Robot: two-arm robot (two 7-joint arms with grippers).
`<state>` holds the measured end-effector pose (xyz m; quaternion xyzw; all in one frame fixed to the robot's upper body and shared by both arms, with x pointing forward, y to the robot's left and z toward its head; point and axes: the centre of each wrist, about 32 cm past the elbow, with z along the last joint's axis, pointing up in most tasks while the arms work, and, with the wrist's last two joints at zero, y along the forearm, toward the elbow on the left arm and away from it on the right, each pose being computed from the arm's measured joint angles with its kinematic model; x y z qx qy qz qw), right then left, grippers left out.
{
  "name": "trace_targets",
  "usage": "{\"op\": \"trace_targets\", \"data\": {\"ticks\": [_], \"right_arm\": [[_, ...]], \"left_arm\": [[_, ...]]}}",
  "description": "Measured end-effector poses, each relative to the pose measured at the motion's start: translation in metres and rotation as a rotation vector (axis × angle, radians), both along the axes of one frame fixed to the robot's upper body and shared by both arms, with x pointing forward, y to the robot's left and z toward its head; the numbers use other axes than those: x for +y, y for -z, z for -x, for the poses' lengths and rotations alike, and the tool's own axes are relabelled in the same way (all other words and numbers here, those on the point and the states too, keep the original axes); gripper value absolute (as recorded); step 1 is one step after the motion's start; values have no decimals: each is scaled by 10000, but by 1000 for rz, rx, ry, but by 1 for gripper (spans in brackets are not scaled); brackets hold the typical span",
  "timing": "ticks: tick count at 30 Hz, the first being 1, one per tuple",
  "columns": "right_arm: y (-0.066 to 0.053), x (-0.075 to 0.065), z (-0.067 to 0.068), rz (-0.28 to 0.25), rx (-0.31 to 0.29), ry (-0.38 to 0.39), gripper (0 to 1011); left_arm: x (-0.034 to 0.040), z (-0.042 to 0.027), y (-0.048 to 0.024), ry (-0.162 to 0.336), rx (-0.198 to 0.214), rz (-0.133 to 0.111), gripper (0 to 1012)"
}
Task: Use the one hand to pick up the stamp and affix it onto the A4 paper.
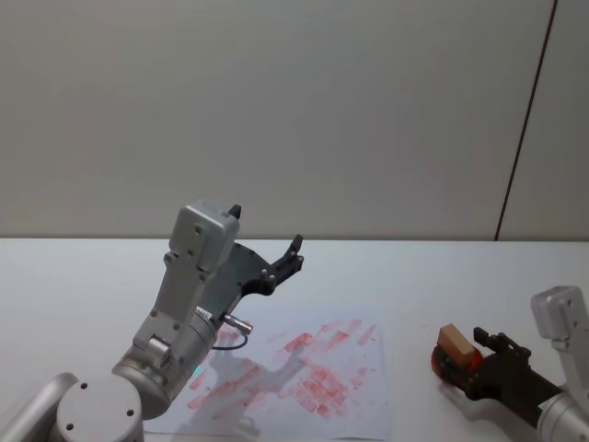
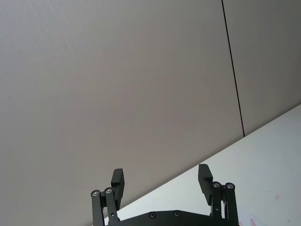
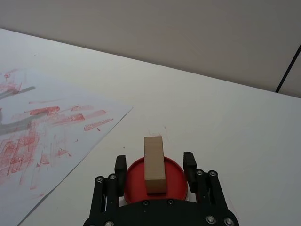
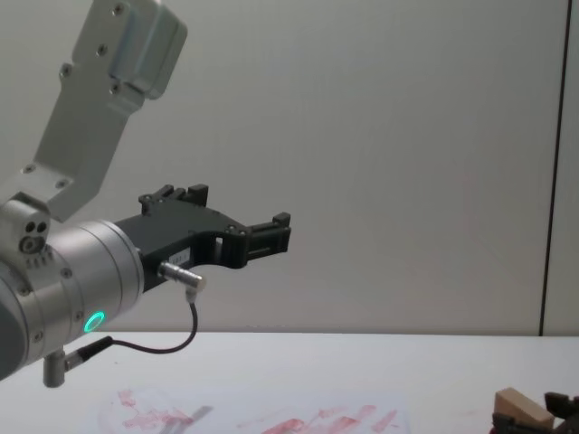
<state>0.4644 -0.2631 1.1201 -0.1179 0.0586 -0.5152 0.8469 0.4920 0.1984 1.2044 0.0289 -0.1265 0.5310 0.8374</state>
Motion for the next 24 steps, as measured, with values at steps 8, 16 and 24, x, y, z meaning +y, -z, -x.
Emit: {"op": "trace_targets", "data": {"ticks": [8, 16, 24], "right_arm": [[27, 9, -39, -4, 0, -6, 503], [49, 18, -57, -2, -12, -11, 275], [61, 30, -62, -1, -34, -16, 217]], "left_arm": [[0, 0, 0, 0, 0, 0, 1002], [0, 0, 0, 0, 0, 0, 1002], [0, 0, 0, 0, 0, 0, 1003]]}}
